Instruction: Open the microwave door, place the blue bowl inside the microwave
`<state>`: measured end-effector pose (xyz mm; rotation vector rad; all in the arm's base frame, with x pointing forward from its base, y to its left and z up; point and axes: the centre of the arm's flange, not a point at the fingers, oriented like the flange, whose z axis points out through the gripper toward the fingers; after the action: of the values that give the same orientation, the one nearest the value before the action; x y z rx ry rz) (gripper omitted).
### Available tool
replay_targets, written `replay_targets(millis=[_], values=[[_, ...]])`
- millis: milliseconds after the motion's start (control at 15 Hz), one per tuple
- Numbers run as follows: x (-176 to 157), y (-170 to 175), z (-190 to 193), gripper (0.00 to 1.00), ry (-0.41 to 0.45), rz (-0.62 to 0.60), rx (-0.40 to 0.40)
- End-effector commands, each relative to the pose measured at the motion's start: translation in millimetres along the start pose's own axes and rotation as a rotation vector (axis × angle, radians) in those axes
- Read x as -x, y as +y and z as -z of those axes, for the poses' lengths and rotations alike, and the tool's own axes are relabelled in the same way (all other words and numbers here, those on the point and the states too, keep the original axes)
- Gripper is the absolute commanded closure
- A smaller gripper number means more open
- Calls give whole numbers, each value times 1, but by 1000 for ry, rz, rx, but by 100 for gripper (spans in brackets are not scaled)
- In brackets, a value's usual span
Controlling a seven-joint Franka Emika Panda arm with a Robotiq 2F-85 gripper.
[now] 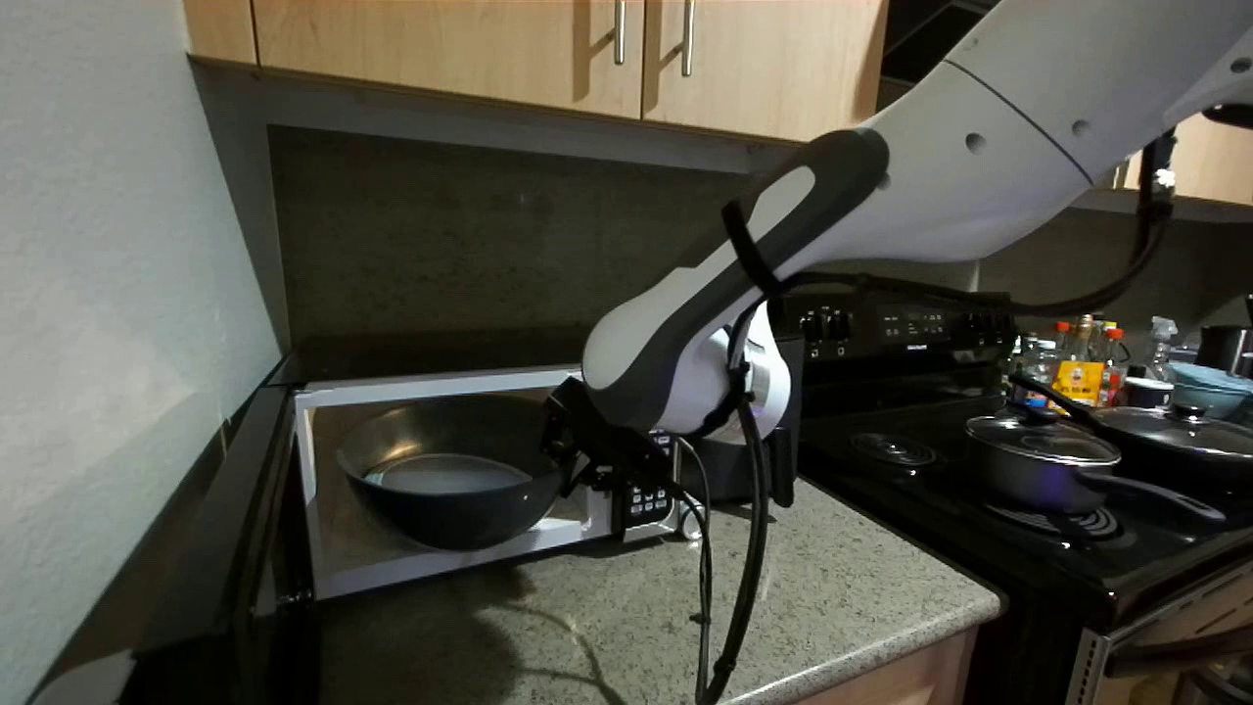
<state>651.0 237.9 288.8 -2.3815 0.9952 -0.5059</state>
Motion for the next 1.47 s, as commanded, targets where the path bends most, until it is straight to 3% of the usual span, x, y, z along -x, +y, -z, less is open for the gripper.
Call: replay_targets(millis=[0,67,200,800,1133,1200,1267,1400], values=[[-10,-5,-9,95,43,-27,2],[-10,-5,-10,65,47,-22,4],[-12,-6,-9,60,49,-19,10],[-22,2,-13,1,55,-3,60],[-20,3,-13,0,40,5,78],[-19,3,-12,0,16,14,102],[-15,6,-8,0,-71,43,176],[-4,17,4,0,-139,69,273]])
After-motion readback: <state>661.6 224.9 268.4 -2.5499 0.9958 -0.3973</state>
